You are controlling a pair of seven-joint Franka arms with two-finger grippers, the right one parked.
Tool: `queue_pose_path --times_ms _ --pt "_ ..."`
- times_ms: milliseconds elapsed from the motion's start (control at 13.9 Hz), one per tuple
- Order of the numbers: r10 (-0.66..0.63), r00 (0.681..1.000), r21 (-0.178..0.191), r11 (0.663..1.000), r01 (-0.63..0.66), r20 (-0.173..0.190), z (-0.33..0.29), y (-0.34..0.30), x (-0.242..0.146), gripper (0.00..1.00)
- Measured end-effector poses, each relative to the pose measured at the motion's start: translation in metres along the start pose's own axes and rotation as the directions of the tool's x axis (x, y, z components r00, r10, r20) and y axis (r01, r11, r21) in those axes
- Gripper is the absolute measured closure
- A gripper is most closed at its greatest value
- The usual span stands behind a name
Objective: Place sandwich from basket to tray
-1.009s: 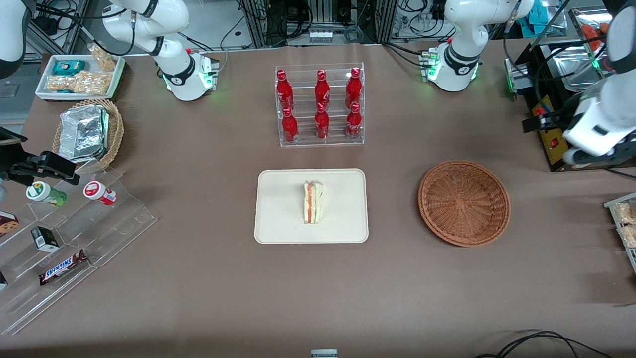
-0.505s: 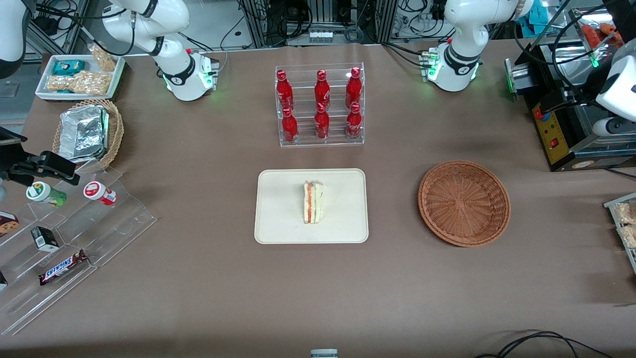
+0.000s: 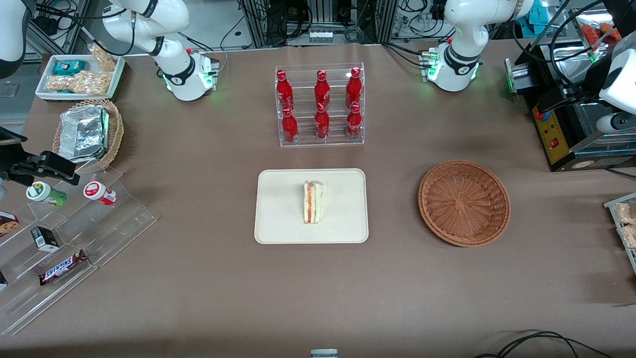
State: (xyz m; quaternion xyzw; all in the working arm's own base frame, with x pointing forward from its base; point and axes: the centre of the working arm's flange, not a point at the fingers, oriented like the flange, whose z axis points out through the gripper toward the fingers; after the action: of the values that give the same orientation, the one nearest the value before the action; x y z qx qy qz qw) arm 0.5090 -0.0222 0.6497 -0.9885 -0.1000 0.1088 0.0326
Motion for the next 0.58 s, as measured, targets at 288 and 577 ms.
queue_pose_path --times_ms 288,577 --pt "0.0 0.995 -0.025 1.0 -0.002 -0.098 -0.008 0.003 0.011 0.0" --pt "0.004 0.984 -0.044 0.999 -0.012 -0.18 -0.002 0.011 0.027 0.0"
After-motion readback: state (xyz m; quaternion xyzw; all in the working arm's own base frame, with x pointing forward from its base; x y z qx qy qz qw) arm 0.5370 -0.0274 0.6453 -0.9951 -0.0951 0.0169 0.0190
